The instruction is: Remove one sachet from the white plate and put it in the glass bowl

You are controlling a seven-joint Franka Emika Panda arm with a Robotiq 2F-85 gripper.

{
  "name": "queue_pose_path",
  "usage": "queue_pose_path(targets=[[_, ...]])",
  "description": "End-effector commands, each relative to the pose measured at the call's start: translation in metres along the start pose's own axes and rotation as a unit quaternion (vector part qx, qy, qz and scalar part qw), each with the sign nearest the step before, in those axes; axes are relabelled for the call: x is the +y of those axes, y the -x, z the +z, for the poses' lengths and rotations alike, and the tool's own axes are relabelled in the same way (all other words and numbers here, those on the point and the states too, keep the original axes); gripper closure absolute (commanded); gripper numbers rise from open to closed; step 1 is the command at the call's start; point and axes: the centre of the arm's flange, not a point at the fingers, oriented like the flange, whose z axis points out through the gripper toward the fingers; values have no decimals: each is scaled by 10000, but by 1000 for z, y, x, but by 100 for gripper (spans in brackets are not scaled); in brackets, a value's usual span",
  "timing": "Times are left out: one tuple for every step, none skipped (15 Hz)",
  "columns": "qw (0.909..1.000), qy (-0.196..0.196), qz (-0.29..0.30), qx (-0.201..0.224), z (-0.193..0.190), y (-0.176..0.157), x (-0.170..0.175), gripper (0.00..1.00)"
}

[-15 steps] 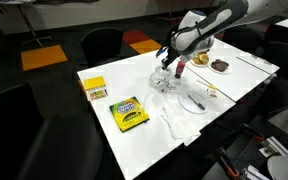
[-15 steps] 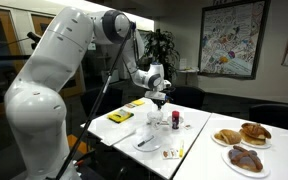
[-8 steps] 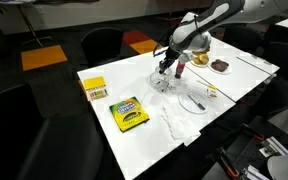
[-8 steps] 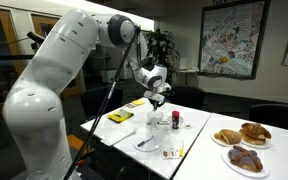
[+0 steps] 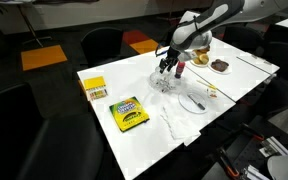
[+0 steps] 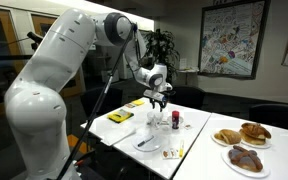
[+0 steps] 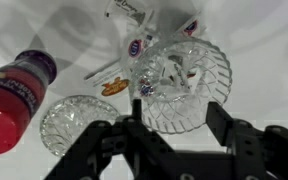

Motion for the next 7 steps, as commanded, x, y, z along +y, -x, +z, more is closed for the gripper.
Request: queue_pose_path(targets=[[9960,685,457,-336,-23,10,-16,2],[9945,767,540,-456,-30,13,-18,0],[9929,823,628,-587,-34,16,-21,0],[9914,873,712,-667,-40,20,-23,0],[9905,871,757,-746,-45,24,-26,0],[9898,838,784,-843,-51,28,-28,0],[9888,839,808,-932,-55,31,-29,0]])
